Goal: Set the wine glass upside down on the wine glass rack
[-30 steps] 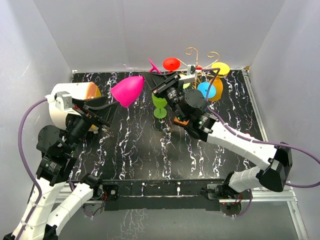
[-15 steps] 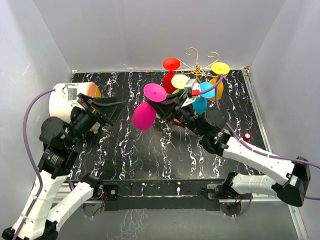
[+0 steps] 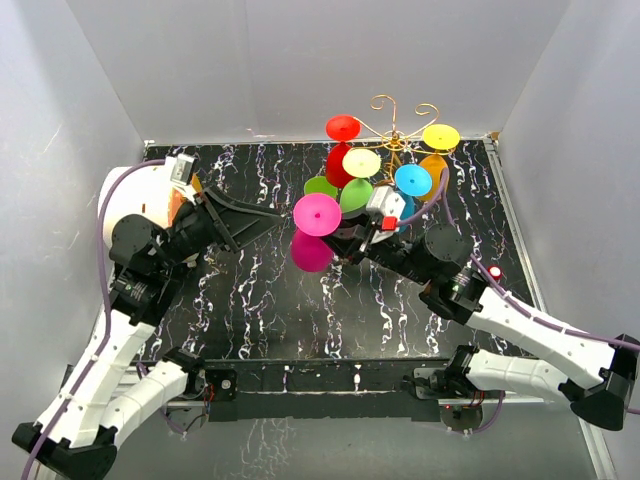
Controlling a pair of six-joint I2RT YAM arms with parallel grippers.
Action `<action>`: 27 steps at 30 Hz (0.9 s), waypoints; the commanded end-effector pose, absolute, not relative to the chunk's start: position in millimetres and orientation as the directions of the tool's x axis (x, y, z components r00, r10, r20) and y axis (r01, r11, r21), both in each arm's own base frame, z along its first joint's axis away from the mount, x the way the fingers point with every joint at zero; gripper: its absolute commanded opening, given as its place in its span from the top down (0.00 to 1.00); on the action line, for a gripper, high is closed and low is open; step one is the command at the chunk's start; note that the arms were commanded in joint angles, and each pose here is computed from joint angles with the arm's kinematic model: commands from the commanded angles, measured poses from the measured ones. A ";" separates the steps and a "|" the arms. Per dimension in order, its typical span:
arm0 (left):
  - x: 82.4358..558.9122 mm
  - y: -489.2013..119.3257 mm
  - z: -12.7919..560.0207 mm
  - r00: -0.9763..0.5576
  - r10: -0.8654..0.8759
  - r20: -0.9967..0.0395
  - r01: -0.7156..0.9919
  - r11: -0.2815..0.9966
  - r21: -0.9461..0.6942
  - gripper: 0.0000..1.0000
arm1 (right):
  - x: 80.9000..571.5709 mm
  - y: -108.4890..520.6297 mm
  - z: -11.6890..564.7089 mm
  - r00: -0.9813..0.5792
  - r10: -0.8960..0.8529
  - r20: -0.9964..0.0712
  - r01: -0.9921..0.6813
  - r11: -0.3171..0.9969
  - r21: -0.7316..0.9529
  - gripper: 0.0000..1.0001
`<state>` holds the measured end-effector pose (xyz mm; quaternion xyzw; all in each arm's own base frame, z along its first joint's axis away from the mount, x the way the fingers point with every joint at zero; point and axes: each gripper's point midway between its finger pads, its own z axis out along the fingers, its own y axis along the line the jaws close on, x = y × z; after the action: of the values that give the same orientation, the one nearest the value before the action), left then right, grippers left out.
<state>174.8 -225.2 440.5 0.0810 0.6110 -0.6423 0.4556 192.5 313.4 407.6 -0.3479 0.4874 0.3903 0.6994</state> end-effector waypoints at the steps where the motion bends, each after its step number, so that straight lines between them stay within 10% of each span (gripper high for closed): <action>1: 160.8 -231.4 449.1 -0.654 -0.445 -0.611 0.660 0.057 -0.749 0.30 | 183.3 311.9 415.8 0.300 0.184 -0.936 -0.885 0.420 -0.201 1.00; 27: 178.0 -245.6 413.5 -0.808 -0.344 -0.479 0.470 0.116 -0.875 0.91 | 187.3 335.7 419.5 0.327 0.139 -0.935 -0.899 0.352 -0.262 1.00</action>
<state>187.3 -245.9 401.8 0.0309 0.6878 -0.6543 0.3129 192.9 336.2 374.4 -0.4425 0.4869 0.3584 0.6623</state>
